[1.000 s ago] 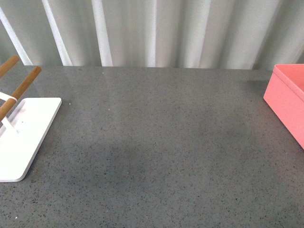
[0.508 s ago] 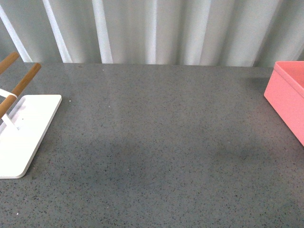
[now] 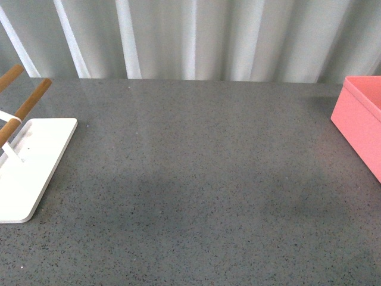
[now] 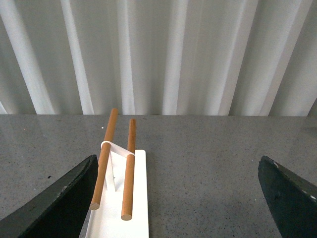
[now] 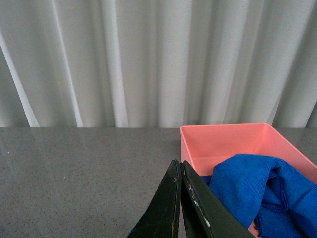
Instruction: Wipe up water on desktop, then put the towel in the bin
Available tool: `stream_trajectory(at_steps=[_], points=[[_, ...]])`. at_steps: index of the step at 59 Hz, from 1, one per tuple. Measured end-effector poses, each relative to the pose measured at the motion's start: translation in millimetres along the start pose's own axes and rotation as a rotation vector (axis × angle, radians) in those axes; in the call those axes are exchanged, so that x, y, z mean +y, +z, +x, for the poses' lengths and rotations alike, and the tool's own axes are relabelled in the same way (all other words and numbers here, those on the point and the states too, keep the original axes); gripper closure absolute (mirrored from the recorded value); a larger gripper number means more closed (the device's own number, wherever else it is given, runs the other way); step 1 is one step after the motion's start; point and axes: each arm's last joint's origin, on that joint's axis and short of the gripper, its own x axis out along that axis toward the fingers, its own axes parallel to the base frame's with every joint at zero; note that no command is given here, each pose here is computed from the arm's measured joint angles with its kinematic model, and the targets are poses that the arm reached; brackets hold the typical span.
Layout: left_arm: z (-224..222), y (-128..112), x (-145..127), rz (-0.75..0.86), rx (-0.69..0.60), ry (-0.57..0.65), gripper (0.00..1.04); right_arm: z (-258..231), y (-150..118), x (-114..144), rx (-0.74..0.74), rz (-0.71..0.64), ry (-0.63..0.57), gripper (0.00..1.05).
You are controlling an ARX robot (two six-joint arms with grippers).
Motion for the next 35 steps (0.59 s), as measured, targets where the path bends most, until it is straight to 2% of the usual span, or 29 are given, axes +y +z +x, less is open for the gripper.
stream_trajectory(at_steps=[35], points=[[0.0,0.0,0.0,0.000,0.000,0.000,0.07,-13.5,0.2,0.0,-0.003,0.002,-0.001,1.01]])
